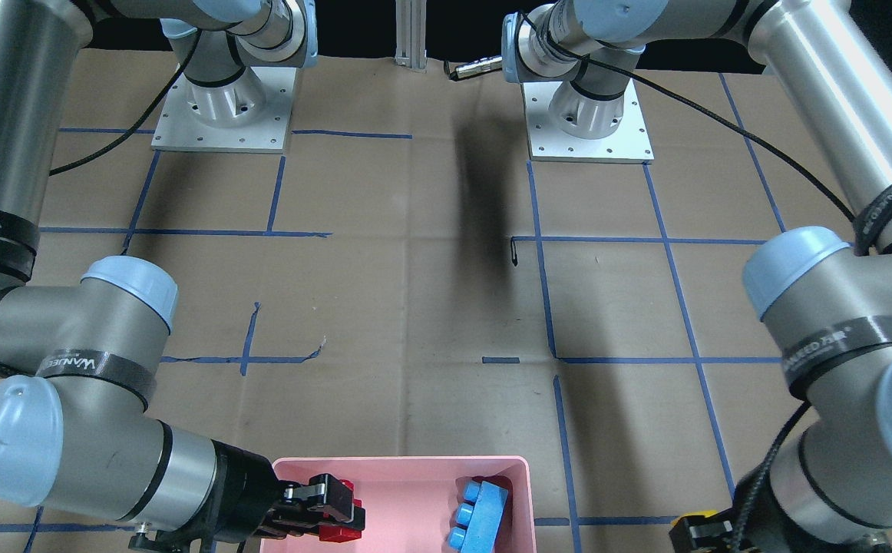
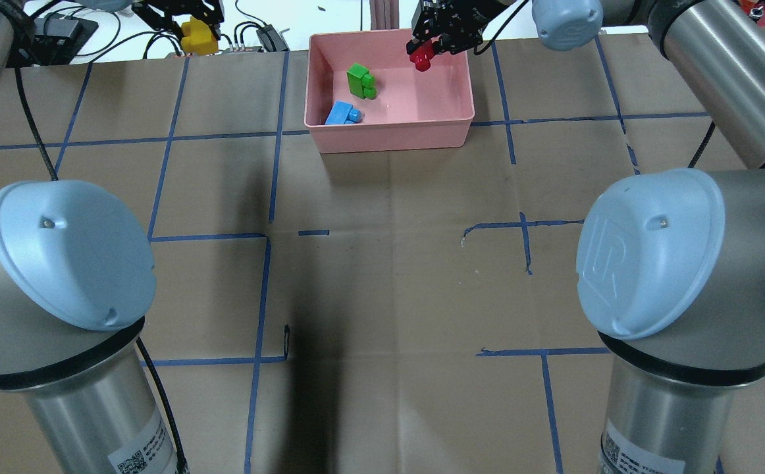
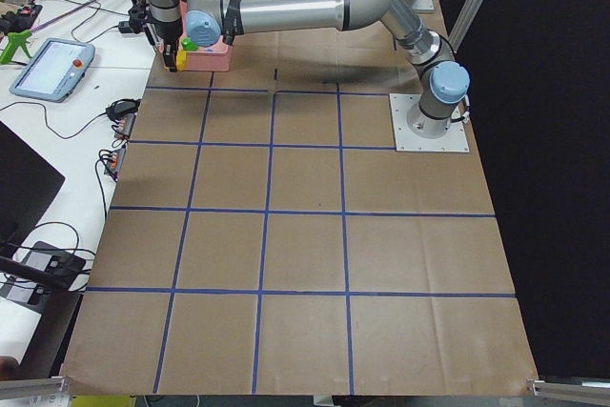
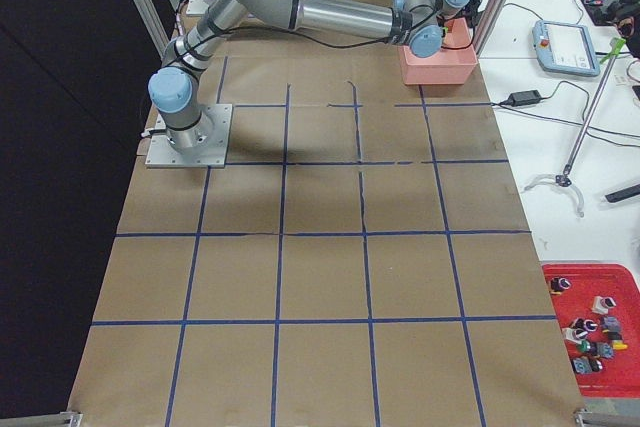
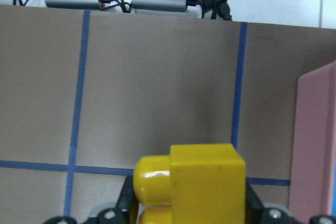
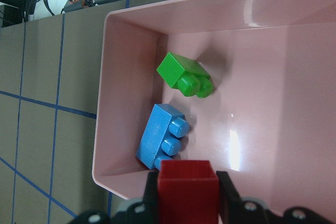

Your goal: Put all blocks into box

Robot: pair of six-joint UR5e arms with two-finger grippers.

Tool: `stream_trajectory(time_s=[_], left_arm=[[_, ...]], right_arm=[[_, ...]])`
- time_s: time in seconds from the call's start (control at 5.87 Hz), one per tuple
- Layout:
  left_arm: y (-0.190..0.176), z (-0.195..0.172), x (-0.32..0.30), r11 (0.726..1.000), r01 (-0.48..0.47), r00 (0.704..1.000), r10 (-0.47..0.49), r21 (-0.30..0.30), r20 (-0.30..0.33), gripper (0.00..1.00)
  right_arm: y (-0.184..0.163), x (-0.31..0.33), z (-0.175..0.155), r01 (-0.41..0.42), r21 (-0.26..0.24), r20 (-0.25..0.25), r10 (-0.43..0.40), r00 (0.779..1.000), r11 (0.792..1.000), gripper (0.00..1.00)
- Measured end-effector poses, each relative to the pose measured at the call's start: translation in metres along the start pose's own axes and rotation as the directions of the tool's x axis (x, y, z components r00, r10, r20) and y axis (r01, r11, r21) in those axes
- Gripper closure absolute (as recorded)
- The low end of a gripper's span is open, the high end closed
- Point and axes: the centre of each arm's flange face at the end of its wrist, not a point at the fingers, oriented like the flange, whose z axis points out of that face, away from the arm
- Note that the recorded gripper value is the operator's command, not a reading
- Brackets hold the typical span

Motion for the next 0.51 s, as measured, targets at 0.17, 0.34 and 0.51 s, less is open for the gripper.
stream_trajectory(time_s=[0.17,0.34,0.51], left_arm=[[-0.001,0.016,0.035,1.0,0.026,1.0,-0.026,0.002,-0.008,0.91],[0.0,0.032,0.063,0.999,0.051,0.999,-0.051,0.004,-0.015,0.91],[0.004,0.042,0.087,0.997,0.073,0.997,-0.073,0.001,-0.02,0.91]], right_arm=[[-0.003,0.0,0.0,0.023,0.009,0.002,-0.023,1.0,1.0,0.0],[-0.004,0.002,-0.001,0.029,0.013,0.0,-0.029,1.0,1.0,0.0],[-0.004,0.004,-0.004,0.029,0.016,-0.002,-0.029,1.0,0.999,0.0]])
